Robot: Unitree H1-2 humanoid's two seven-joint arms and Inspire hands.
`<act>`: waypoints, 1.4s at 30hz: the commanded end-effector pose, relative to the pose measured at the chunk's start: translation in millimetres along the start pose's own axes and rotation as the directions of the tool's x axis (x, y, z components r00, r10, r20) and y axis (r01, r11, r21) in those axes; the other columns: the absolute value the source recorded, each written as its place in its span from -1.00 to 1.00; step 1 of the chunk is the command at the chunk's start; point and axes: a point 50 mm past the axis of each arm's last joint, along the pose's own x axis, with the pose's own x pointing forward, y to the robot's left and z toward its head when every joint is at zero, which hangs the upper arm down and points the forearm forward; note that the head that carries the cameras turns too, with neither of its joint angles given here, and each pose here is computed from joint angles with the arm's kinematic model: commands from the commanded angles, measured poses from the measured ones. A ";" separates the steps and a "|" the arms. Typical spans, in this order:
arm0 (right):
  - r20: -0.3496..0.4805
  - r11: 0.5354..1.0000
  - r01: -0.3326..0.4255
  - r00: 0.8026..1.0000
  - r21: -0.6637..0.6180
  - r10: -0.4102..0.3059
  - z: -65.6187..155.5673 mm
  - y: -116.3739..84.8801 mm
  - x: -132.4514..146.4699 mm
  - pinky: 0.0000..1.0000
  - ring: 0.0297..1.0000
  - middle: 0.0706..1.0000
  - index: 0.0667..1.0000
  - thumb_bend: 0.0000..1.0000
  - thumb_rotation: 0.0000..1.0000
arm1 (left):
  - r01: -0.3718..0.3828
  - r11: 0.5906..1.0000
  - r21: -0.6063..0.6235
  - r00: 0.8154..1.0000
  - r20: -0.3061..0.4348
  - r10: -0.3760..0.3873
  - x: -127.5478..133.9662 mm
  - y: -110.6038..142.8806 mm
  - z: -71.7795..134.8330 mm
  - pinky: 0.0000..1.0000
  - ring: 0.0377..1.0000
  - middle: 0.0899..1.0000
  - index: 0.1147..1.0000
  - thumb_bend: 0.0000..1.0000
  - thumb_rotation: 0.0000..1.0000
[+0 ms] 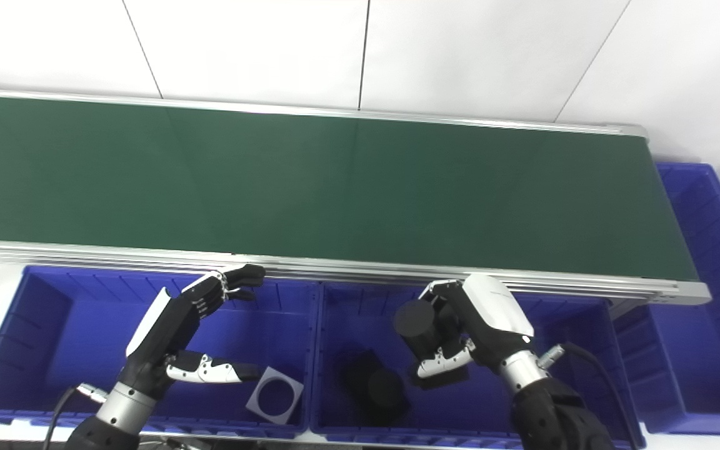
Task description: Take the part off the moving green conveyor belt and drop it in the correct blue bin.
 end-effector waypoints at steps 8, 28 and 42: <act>-0.087 0.988 -0.081 0.994 -0.128 0.070 7.9 -9.8 0.7 0.58 0.75 0.72 0.61 0.57 -0.48 | -0.003 1.000 0.029 0.999 0.040 0.001 -1.5 8.0 13.2 0.43 0.55 0.57 0.50 0.82 -0.41; 0.092 0.949 0.011 0.995 0.314 -0.042 42.6 21.4 -31.5 0.64 0.90 0.99 1.00 0.86 -0.12 | -0.004 1.000 0.024 1.000 0.015 0.004 -8.6 12.6 13.2 0.45 0.57 0.59 0.50 0.82 -0.43; 0.130 0.854 0.067 0.979 0.516 -0.155 44.0 59.0 -35.0 0.69 0.89 0.96 1.00 0.81 -0.01 | -0.022 0.999 0.030 1.000 0.017 0.022 -10.3 14.2 6.3 0.51 0.63 0.65 0.57 0.84 -0.34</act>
